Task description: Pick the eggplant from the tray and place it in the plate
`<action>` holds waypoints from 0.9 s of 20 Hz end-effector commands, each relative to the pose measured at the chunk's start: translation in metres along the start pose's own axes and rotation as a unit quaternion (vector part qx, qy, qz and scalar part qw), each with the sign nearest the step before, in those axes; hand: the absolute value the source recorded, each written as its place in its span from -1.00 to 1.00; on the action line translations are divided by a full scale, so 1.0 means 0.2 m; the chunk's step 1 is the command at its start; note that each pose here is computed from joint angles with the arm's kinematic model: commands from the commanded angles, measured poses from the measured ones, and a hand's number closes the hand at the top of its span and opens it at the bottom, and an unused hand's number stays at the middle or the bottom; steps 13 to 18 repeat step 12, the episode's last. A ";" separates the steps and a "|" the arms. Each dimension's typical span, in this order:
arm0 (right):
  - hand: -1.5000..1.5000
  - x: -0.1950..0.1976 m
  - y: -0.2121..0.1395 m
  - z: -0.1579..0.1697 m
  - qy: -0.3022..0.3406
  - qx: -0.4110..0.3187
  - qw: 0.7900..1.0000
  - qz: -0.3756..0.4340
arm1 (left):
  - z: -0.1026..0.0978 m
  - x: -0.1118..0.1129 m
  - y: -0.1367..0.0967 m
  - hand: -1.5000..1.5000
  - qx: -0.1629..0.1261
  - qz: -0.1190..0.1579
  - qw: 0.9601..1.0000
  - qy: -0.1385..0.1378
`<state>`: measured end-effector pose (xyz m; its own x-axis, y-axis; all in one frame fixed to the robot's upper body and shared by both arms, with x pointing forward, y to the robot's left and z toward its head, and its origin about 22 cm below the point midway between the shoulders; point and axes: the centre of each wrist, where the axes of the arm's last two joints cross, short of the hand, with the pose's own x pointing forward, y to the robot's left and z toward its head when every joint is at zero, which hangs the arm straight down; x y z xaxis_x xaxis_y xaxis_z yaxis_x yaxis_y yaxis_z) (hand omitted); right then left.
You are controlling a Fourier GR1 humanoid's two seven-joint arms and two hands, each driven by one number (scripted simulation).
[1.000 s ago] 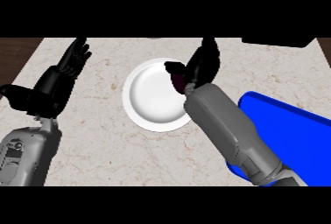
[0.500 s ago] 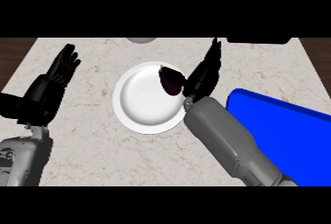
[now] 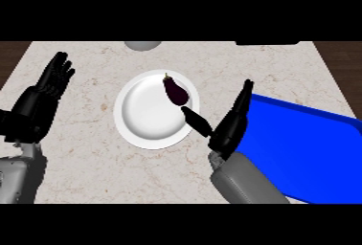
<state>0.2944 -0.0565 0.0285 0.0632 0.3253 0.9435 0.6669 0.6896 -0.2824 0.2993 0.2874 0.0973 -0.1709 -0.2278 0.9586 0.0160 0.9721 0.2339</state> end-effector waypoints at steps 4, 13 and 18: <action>-1.00 -0.09 -0.35 0.23 0.008 -0.023 1.000 -0.003 | 0.04 -0.01 -0.03 0.00 -0.003 0.004 1.000 0.004; -1.00 -0.13 -0.54 0.33 -0.016 -0.036 0.998 0.051 | 0.02 0.07 0.02 0.00 -0.009 -0.003 1.000 -0.008; -1.00 -0.13 -0.54 0.33 -0.016 -0.036 0.998 0.051 | 0.02 0.07 0.02 0.00 -0.009 -0.003 1.000 -0.008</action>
